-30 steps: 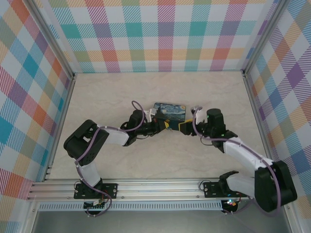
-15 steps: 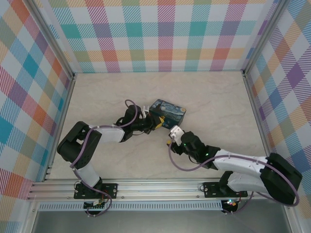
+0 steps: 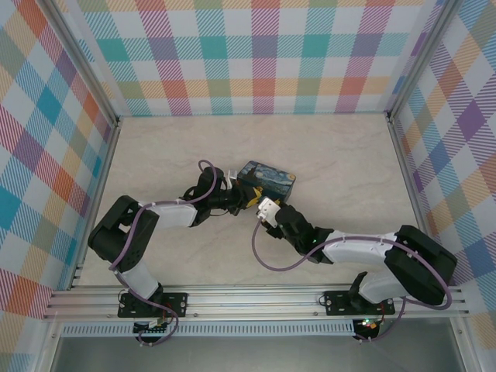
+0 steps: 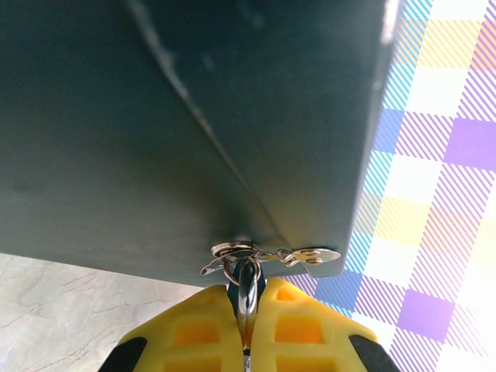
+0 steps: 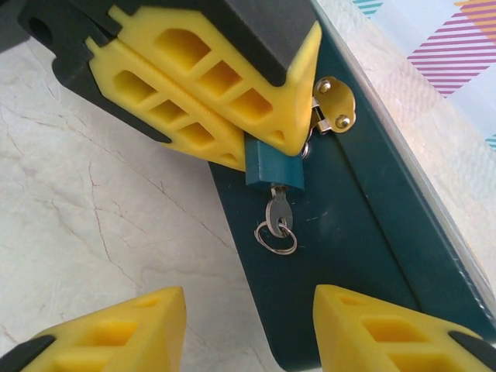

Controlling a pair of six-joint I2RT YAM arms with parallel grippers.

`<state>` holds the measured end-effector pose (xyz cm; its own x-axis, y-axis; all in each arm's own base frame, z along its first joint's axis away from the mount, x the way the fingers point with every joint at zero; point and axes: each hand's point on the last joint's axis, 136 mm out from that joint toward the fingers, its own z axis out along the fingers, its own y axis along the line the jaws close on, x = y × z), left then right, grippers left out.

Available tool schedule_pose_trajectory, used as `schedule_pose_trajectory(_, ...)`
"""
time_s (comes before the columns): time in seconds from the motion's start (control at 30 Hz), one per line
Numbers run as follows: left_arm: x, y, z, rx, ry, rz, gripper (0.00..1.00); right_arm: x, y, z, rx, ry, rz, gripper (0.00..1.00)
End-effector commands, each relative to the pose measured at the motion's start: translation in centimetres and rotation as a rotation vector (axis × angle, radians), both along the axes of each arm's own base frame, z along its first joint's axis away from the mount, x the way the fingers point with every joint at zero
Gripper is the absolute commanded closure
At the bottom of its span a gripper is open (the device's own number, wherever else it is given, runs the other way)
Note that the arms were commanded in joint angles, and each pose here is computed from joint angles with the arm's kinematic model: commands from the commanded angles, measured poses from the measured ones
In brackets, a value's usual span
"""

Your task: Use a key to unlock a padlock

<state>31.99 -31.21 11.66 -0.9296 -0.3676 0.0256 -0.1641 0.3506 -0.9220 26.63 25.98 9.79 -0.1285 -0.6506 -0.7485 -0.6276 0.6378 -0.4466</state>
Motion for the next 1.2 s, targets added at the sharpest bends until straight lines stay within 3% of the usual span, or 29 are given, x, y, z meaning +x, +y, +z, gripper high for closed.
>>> schedule_pose_trajectory(0.0,0.1,-0.4,3.0,-0.060,-0.037,-0.026,1.00,1.5,0.9,2.1,0.023,-0.066,0.000,0.57)
schedule_pose_trajectory(0.53,-0.2,-0.3,3.3,-0.081,-0.046,-0.042,1.00,3.5,1.5,2.0,0.044,-0.049,0.000,0.70)
schedule_pose_trajectory(0.93,-0.2,-0.3,3.3,-0.081,-0.045,-0.046,1.00,3.7,1.7,1.8,0.061,-0.013,-0.002,0.99)
schedule_pose_trajectory(1.17,-0.4,-0.3,2.3,-0.047,-0.043,-0.065,1.00,2.5,2.9,1.6,0.172,0.143,0.076,1.00)
